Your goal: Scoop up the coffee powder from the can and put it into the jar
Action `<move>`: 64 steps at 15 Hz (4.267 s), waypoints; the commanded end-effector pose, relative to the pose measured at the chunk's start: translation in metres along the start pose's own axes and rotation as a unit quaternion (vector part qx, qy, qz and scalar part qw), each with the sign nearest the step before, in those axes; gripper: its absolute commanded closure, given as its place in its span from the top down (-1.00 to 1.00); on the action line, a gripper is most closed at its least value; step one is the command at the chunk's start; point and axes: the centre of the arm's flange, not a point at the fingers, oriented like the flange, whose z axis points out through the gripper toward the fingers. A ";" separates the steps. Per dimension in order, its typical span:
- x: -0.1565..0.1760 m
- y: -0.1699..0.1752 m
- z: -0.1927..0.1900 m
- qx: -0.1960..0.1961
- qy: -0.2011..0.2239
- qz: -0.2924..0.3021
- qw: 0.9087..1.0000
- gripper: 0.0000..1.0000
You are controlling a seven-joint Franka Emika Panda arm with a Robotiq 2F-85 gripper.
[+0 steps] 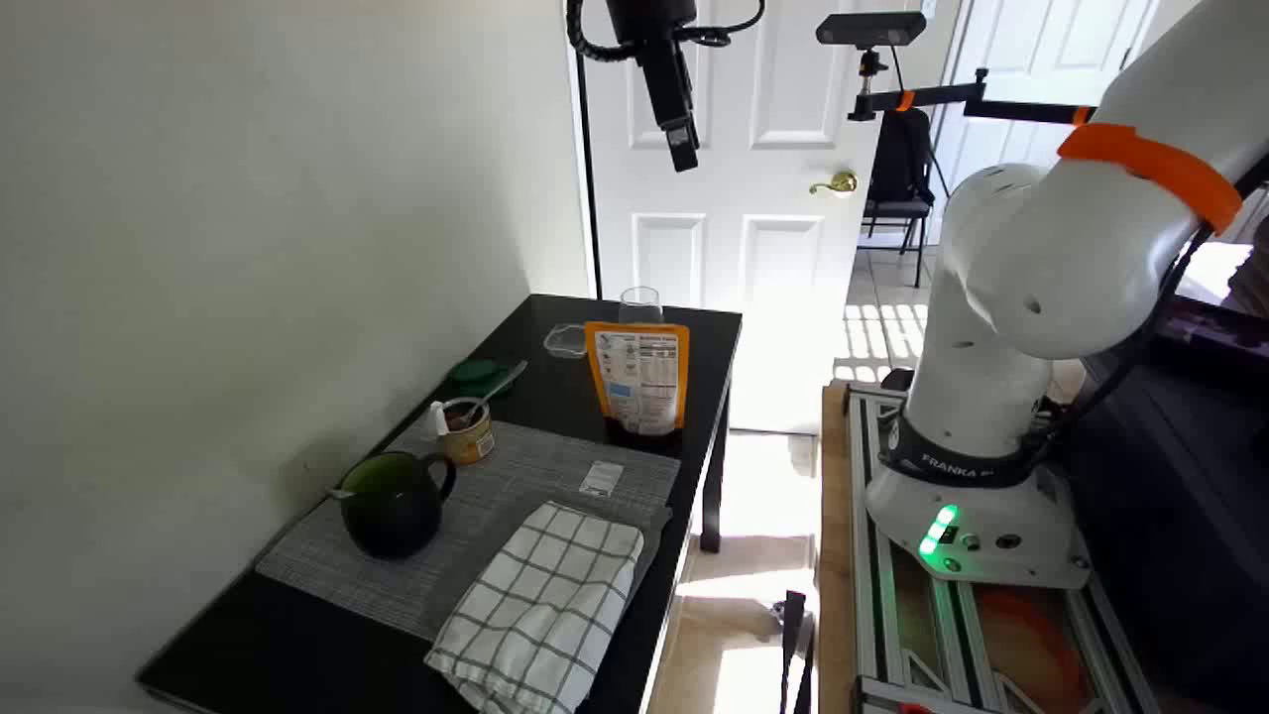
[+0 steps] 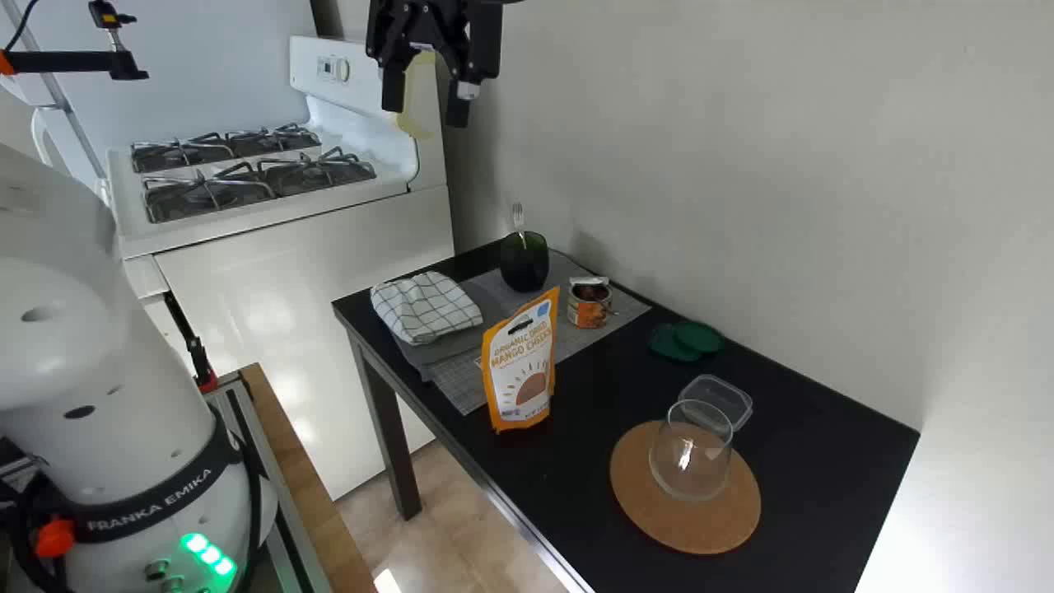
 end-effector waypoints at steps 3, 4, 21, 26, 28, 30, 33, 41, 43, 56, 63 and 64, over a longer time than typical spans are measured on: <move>0.000 0.000 0.000 0.000 0.000 0.000 1.000 1.00; 0.000 0.000 0.000 0.000 0.000 0.000 1.000 1.00; 0.074 0.094 0.016 0.207 0.103 0.120 0.965 1.00; 0.118 0.148 0.062 0.279 0.080 0.188 0.938 1.00; 0.122 0.157 0.081 0.280 0.084 0.235 0.927 1.00; 0.115 0.156 0.083 0.267 0.083 0.221 0.935 1.00; 0.119 0.159 0.091 0.265 0.079 0.224 0.935 1.00; 0.153 0.174 0.150 0.345 0.225 0.200 0.889 1.00; 0.161 0.181 0.174 0.375 0.201 0.203 0.882 1.00; 0.193 0.213 0.270 0.403 0.122 0.217 0.880 1.00; 0.226 0.220 0.291 0.405 0.148 0.223 0.874 1.00; 0.232 0.220 0.295 0.410 0.152 0.220 0.872 1.00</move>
